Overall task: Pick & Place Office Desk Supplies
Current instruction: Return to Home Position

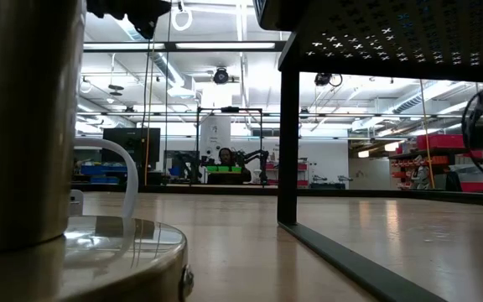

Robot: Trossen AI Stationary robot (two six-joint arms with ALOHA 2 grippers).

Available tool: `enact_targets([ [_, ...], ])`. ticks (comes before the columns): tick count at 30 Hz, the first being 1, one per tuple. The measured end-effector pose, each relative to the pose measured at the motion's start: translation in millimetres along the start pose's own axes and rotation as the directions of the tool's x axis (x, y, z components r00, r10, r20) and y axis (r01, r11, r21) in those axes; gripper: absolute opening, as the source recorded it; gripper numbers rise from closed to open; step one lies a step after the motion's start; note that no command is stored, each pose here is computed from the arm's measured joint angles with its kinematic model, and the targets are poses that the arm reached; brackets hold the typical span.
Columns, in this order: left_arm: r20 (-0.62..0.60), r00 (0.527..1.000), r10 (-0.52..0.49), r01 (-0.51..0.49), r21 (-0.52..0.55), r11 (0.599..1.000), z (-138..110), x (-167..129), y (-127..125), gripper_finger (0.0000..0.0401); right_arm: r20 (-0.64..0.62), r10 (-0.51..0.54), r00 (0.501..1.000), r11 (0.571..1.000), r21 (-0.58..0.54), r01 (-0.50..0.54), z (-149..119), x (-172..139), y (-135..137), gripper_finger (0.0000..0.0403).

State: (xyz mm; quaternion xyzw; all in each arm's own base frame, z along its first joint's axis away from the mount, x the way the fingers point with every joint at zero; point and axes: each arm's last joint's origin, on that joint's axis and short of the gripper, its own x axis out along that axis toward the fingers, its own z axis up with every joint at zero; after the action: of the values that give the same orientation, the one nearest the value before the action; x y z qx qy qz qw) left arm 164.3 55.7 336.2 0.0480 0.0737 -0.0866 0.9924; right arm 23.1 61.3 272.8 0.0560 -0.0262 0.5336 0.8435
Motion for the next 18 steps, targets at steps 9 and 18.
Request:
enact_targets([
  [9,-0.064,0.998,-0.015,0.014,-0.013,1.0,-12,19,10,0.0148,0.087,-0.024,0.996,0.997,-0.07,0.03,-49,10,-2,0.0107],
  [18,0.008,0.998,-0.055,0.054,0.039,0.998,-7,27,15,0.0148,0.092,-0.174,0.98,0.966,-0.177,0.188,-91,21,-9,0.0107],
])
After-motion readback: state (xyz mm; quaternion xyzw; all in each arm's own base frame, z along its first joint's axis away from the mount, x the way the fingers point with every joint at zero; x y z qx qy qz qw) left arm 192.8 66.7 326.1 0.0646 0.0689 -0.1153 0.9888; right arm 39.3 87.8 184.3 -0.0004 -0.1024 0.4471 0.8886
